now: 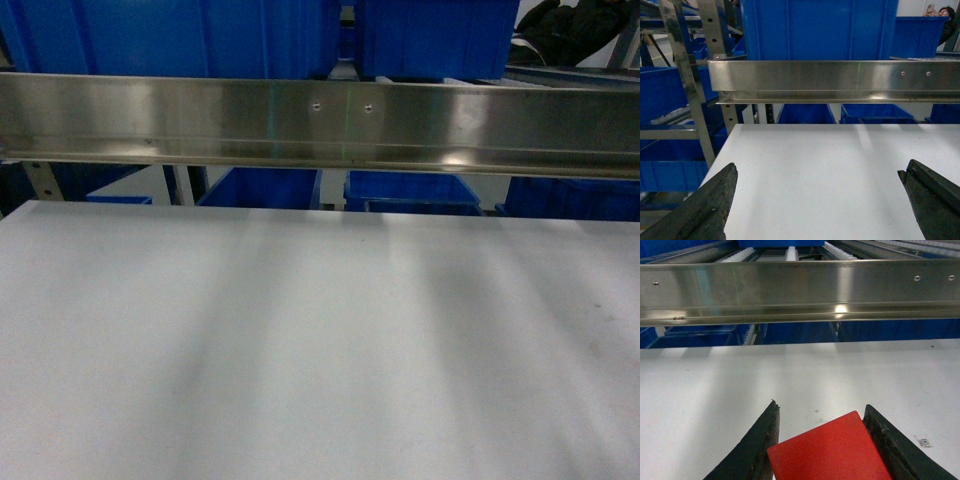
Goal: Place magnetic block on left shelf second layer
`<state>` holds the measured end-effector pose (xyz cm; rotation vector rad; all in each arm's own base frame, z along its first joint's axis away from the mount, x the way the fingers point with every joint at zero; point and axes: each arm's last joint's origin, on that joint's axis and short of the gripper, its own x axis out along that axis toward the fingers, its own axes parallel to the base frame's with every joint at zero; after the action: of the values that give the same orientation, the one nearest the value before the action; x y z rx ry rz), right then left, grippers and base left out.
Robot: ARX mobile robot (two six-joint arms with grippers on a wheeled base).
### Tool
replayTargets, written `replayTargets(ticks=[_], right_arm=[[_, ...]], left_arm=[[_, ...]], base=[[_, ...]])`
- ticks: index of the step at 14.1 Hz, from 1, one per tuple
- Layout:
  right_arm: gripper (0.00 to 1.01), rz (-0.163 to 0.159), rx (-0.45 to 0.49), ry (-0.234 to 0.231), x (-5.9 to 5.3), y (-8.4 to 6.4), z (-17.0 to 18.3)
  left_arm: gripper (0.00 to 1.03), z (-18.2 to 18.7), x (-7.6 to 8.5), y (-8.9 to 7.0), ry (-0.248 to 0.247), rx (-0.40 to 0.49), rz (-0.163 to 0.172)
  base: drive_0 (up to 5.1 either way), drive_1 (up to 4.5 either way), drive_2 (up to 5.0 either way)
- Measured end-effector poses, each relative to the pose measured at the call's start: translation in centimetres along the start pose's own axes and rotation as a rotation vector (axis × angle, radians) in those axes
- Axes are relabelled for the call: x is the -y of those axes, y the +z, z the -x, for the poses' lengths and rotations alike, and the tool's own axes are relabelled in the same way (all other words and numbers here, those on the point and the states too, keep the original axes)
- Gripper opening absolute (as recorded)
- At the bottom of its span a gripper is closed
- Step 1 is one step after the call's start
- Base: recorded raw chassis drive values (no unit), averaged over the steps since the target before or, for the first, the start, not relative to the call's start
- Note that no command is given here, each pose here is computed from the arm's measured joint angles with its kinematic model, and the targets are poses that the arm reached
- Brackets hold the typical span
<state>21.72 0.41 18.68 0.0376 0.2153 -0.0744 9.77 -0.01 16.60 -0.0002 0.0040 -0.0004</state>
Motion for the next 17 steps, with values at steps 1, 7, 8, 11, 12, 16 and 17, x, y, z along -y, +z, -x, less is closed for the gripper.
replayTargets(ticks=[1,7,8,11,12,16,17], right_arm=[[0.43,0.0,0.001,0.0,0.0,0.01,0.0],[0.43,0.0,0.002,0.0,0.0,0.02,0.0],[0.43,0.0,0.0,0.0,0.0,0.0,0.0],[0.43,0.0,-0.001,0.0,0.0,-0.01,0.0],[0.43,0.0,-0.001,0.0,0.0,-0.01,0.0],[0.43,0.0,0.0,0.0,0.0,0.0,0.0],[0.43,0.0,-0.001,0.0,0.0,-0.01,0.0]], left_arm=[[0.98,0.0,0.0,0.02,0.0,0.002,0.0],[0.98,0.0,0.0,0.01,0.0,0.001,0.0],[0.98,0.0,0.0,0.01,0.0,0.001,0.0],[0.98,0.0,0.0,0.0,0.0,0.0,0.0],[0.98,0.0,0.0,0.01,0.0,0.001,0.0],[0.98,0.0,0.0,0.03,0.0,0.003,0.0],[0.98,0.0,0.0,-0.01,0.0,-0.002,0.0]], base=[[-5.0,2.42,2.4],[-5.0,2.45,2.4],[-5.1,2.36,2.4],[-5.0,2.42,2.4],[-5.0,2.41,2.4],[-5.0,2.43,2.4],[-4.8,2.56,2.6]])
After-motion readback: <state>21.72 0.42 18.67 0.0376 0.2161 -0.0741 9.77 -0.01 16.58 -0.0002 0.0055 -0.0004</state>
